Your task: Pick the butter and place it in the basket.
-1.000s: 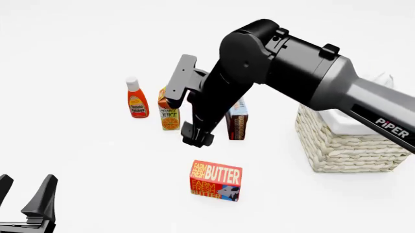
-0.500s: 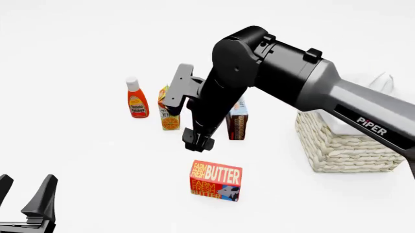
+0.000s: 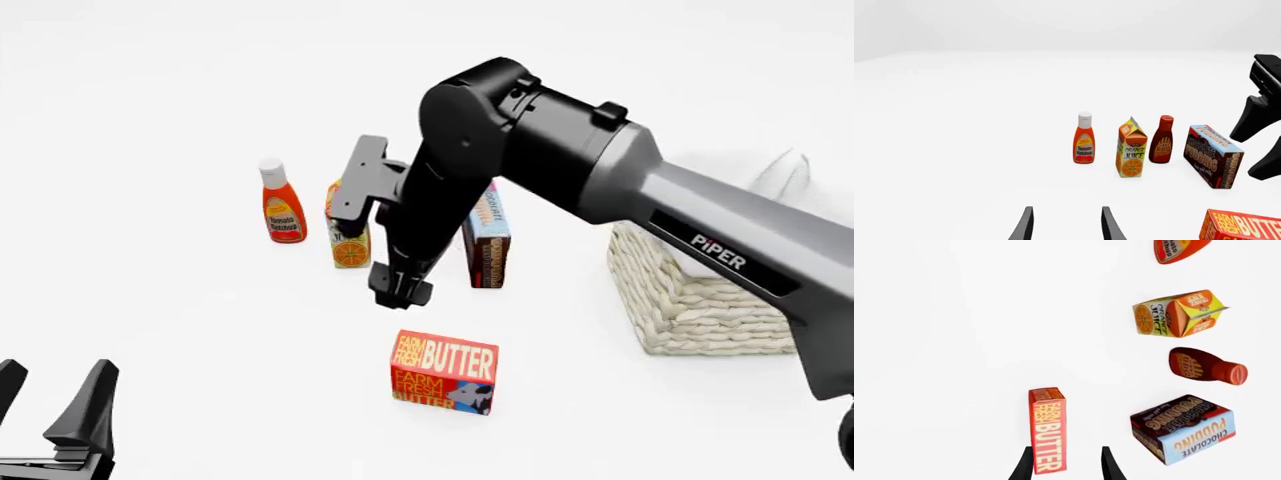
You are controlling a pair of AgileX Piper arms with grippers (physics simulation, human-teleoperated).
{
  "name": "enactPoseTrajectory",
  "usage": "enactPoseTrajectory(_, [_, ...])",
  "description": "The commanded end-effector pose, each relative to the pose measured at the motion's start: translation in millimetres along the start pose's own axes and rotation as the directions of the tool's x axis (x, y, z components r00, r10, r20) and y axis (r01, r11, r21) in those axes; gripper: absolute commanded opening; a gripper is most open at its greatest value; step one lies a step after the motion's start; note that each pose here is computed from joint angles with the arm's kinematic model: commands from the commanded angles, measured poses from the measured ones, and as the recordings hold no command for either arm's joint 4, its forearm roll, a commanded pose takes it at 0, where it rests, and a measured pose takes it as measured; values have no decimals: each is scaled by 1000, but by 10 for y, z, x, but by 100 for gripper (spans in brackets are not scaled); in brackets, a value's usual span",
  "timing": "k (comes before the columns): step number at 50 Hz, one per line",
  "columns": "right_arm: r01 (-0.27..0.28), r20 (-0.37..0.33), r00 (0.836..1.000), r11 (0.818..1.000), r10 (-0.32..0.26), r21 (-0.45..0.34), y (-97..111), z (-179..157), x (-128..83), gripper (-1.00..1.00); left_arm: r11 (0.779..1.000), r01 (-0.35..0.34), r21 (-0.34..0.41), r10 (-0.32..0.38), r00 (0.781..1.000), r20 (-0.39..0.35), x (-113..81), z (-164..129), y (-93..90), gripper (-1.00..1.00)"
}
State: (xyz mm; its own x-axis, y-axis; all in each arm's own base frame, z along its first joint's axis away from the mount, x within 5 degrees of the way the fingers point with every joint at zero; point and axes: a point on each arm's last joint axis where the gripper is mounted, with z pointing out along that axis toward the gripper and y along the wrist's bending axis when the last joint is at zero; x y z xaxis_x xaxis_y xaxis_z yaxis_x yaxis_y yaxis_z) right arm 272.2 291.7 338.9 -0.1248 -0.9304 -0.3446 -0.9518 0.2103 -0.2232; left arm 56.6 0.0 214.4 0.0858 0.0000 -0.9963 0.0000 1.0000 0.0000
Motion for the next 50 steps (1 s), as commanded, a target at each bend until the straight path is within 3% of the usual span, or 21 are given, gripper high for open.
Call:
enactPoseTrajectory(1, [4, -8, 1000, 1000, -4, -6, -1, 72, -18, 100, 1000, 0, 0, 0, 1000, 0, 0, 0, 0, 100])
enactPoseTrajectory(50, [-4, -33, 999, 999, 3, -34, 139, 356, -11, 100, 1000, 0, 0, 0, 1000, 0, 0, 0, 0, 100])
